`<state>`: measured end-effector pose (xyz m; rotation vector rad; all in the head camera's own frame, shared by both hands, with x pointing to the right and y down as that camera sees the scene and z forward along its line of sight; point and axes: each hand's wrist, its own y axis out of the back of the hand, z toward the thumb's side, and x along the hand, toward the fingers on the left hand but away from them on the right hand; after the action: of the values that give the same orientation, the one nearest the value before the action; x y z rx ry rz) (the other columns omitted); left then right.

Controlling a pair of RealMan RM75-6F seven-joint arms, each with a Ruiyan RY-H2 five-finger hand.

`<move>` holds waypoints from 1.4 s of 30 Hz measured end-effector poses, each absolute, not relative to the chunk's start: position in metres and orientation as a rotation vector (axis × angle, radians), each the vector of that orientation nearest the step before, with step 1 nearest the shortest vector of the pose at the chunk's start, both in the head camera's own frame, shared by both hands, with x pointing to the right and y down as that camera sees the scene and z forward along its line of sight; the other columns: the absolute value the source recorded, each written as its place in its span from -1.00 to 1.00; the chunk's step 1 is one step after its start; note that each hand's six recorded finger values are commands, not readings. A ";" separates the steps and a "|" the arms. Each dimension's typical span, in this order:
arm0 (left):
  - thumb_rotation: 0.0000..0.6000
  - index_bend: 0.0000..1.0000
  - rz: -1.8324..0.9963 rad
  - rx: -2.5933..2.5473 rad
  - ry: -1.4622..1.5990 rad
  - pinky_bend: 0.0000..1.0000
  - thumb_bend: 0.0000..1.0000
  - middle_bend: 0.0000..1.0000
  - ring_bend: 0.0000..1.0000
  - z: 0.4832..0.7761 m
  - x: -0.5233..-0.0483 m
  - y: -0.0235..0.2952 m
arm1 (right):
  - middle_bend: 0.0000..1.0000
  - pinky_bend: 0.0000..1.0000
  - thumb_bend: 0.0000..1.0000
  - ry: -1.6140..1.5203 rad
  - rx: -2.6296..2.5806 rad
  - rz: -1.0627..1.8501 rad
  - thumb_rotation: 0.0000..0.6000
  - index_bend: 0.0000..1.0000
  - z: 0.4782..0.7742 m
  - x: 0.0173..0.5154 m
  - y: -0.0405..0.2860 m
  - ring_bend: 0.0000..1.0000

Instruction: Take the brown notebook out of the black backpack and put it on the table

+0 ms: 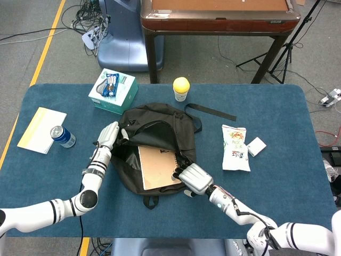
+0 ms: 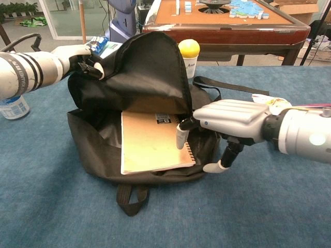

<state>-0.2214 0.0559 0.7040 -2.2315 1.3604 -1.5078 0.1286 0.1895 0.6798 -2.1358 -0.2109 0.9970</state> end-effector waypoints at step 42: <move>1.00 0.31 -1.518 -2.267 1.378 -0.64 0.65 0.04 -0.21 0.700 -0.229 0.061 | -0.63 -0.44 -0.84 -0.257 -1.986 1.025 1.00 -0.42 0.736 0.076 0.184 -0.76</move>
<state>-0.2294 0.0613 0.7001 -2.2673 1.3782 -1.5179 0.0763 0.1836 0.7358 -1.9865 -0.2570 1.0254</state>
